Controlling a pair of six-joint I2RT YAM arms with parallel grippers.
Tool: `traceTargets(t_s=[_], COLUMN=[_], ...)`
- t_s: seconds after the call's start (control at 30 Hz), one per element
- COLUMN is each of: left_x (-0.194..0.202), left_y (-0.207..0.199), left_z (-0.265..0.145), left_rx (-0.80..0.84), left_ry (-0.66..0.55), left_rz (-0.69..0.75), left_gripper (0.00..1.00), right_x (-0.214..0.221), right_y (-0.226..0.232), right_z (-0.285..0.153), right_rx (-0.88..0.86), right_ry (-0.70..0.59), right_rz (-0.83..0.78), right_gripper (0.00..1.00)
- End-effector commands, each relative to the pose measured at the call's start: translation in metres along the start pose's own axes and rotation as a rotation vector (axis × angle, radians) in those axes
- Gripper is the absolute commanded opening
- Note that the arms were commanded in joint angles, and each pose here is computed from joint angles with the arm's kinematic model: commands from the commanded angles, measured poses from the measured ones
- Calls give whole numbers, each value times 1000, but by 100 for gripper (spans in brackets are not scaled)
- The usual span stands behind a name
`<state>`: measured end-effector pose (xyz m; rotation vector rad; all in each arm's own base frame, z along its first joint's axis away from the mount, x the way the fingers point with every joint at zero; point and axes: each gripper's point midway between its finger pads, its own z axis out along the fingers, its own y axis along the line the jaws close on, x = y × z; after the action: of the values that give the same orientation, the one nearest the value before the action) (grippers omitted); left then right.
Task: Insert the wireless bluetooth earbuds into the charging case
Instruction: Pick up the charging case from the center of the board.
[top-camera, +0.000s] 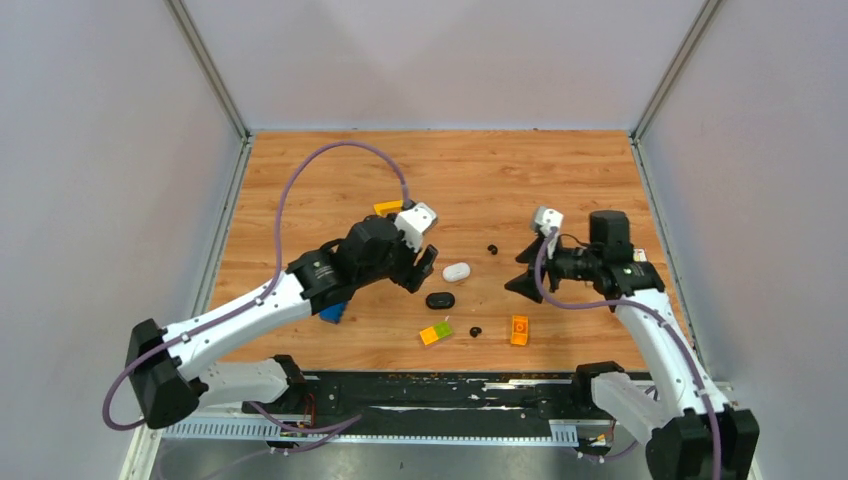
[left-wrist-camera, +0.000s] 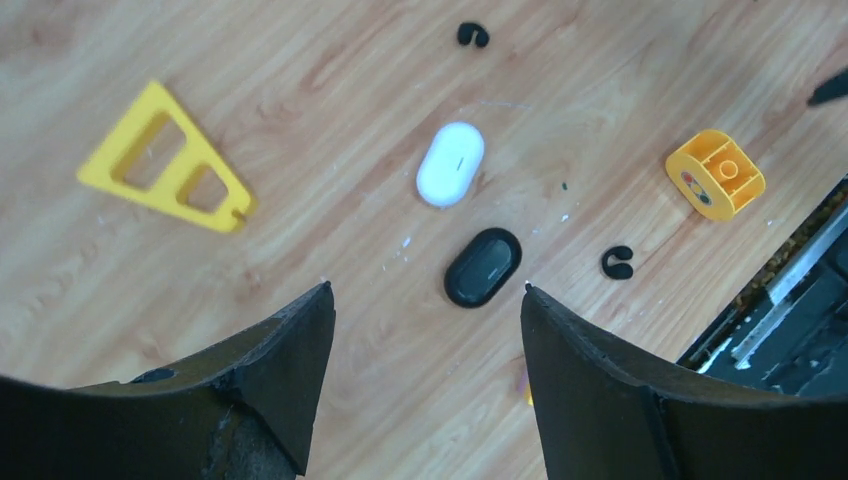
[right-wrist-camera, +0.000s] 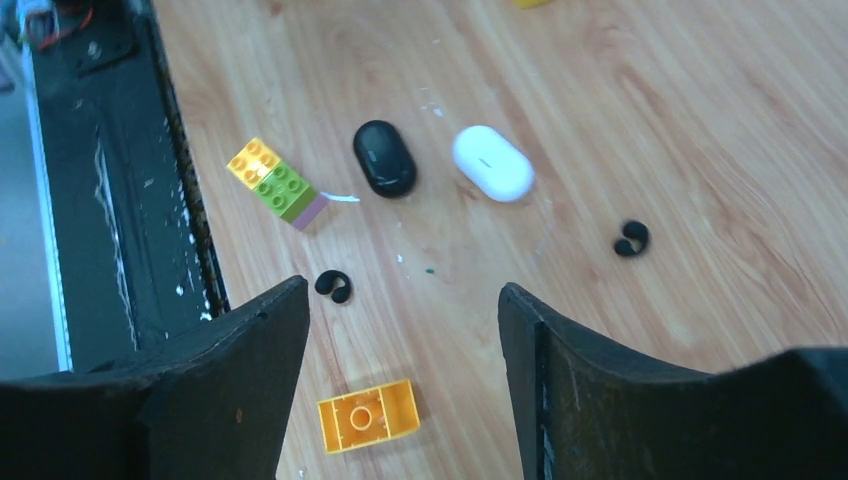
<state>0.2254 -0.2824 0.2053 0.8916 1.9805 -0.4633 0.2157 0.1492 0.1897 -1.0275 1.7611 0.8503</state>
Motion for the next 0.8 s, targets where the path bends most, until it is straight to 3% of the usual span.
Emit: traceTargets(t_s=[0.0, 0.07, 0.13, 0.27, 0.37, 0.53, 0.77], left_x=[37, 52, 55, 60, 60, 66, 82], left_y=[9, 25, 34, 44, 54, 58, 63], left_z=[1, -4, -15, -36, -51, -62, -63], left_rx=[-60, -104, -105, -123, -172, -200, -258], left_ry=[17, 26, -44, -217, -279, -275, -224], left_rz=[-360, -498, -575, -641, -645, -619, -706], left_gripper=[74, 71, 71, 77, 78, 78, 75], right_x=[0, 3, 5, 11, 22, 42, 58], right_y=[-4, -9, -12, -13, 0, 4, 14], right_z=[28, 44, 61, 101, 127, 155, 179], right_rx=[-51, -83, -106, -116, -176, -239, -324], right_ry=[129, 169, 190, 226, 282, 349, 416], right_rz=[-222, -258, -296, -351, -391, -409, -415], right_gripper=[68, 66, 66, 70, 71, 70, 72])
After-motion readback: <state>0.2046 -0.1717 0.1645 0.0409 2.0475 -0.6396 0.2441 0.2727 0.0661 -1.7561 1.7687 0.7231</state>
